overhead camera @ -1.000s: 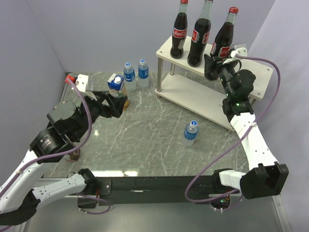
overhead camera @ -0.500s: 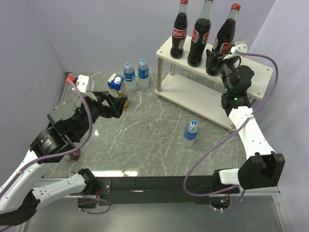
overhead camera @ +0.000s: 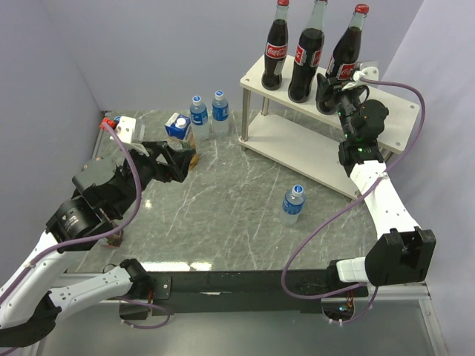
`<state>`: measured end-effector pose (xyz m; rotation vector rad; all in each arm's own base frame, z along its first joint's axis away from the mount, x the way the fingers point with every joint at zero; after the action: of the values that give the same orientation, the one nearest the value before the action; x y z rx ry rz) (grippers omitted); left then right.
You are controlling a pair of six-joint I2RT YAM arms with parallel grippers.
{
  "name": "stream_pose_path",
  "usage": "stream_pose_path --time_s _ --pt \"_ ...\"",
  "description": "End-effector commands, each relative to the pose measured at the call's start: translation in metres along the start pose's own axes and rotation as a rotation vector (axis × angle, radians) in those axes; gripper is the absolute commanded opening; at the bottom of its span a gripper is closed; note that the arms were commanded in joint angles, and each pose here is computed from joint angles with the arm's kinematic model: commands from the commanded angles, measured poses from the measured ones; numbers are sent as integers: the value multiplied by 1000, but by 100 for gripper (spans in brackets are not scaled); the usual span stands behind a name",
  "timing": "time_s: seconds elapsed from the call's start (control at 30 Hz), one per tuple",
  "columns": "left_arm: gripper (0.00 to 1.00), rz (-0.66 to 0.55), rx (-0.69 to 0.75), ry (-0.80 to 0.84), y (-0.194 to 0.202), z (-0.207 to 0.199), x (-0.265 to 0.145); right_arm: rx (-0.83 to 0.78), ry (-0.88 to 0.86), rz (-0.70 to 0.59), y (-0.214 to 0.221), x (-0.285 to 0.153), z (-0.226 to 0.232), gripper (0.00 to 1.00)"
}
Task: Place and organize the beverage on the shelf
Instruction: Place the drink on the shelf.
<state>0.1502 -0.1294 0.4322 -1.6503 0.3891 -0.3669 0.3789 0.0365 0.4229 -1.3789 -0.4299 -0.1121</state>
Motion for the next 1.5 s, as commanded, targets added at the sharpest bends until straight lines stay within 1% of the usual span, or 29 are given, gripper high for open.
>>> stream_pose_path --time_s 0.0,0.03,0.07,0.13,0.17,0.23,0.27,0.33,0.4,0.6,0.73,0.93,1.13,1.47 --pt "87 -43 -5 -2 -7 1 -2 -67 -40 -378 -99 2 12 20" --pt "87 -45 -6 -2 -7 1 -2 -66 -41 -372 -97 3 12 23" --pt "87 -47 -8 -2 -8 1 -2 -65 -43 -368 -97 2 12 30" --pt "87 -46 -8 -4 -7 1 -3 -64 -45 -366 -96 2 13 37" --pt "87 -47 -8 -3 -7 1 -4 -61 -42 -365 -96 2 12 42" --pt "87 -48 -9 -3 -8 2 -4 -58 -44 -363 -95 2 13 47" --pt "87 -47 -10 -3 -7 2 -4 -55 -44 -363 -95 1 13 52" --pt "87 -48 -10 -3 -7 2 -4 -54 -43 -364 -96 1 13 60" --pt "87 -48 -10 -2 -7 1 -4 -51 -44 -365 -97 0 13 63" --pt "87 -54 -15 4 -9 1 -5 -48 -43 -363 -99 -1 13 71" --pt "87 -55 -17 5 -9 1 -5 -41 -40 -362 -101 -2 12 78" --pt "87 -58 -21 7 -10 1 -7 -41 -40 -355 -100 -4 12 83" --pt "87 -60 -25 12 -11 1 -9 -52 -56 -354 -103 -7 14 85" --pt "87 -62 -35 23 -11 0 -11 -80 -104 -354 -125 -17 21 87"
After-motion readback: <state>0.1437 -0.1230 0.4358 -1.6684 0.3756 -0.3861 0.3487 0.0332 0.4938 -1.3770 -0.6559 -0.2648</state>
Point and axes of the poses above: each gripper's point midway between its finger pads, its own x axis out along the fingers, its own z axis along the line the jaws close on, y = z × x, the point moved 8 cm from there along -x, back along the fingers, and after that the axes turned 11 degrees about x, right-handed, at the moved point
